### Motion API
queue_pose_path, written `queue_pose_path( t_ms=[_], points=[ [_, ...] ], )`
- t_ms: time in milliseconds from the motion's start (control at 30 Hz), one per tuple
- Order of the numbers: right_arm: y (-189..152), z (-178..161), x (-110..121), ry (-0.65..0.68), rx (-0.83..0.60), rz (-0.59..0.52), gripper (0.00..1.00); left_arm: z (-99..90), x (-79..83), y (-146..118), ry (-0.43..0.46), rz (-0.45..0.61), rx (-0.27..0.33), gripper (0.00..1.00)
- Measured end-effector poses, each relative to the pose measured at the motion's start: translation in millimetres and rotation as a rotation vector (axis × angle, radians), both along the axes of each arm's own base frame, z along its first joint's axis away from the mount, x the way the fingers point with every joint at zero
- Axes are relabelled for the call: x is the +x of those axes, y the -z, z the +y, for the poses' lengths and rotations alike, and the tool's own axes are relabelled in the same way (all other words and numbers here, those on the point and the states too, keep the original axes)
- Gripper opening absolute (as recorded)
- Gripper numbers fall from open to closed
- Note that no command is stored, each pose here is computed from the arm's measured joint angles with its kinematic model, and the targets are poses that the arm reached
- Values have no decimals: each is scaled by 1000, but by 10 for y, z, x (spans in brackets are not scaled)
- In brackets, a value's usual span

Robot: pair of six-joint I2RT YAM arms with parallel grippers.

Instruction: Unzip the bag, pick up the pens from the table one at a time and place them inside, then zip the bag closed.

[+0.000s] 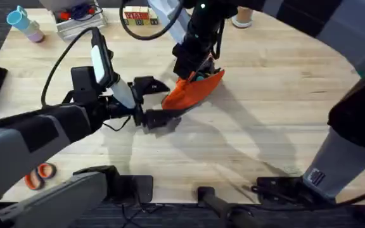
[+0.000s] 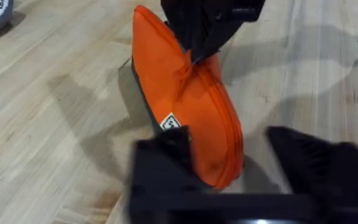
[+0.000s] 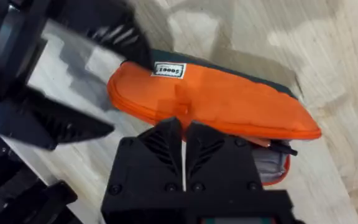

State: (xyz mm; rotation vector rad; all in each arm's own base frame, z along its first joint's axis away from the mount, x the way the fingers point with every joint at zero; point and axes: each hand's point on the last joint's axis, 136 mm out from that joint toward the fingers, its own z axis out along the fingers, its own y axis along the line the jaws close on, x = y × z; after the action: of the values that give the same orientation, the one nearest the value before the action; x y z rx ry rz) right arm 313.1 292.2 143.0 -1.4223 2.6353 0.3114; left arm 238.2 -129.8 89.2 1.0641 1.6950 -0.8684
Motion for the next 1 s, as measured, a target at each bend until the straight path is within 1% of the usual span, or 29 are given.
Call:
queue_pose_path(
  t_ms=[33, 67, 100, 133, 167, 267, 733, 1000],
  points=[
    [0, 0, 0, 0, 0, 0, 31, 0, 1, -1, 0, -1, 0, 545],
    [1, 0, 0, 0, 0, 0, 31, 0, 2, -1, 0, -2, 0, 406],
    [0, -1, -1, 0, 0, 0, 31, 3, 6, 1, -2, -3, 3, 239],
    [0, -1, -2, 0, -1, 1, 31, 7, 13, 5, -5, -4, 7, 103],
    [-1, -2, -3, 0, -1, 1, 31, 13, 20, 10, -8, -7, 11, 60],
    [1, -4, -4, 0, -2, 2, 30, 15, 21, 13, -9, -5, 12, 46],
    [1, -13, 5, 3, -2, 1, 31, 15, 22, 13, -10, -5, 13, 41],
    [1, -124, 101, 39, 1, 5, 31, 16, 23, 14, -10, -6, 14, 41]
  ],
)
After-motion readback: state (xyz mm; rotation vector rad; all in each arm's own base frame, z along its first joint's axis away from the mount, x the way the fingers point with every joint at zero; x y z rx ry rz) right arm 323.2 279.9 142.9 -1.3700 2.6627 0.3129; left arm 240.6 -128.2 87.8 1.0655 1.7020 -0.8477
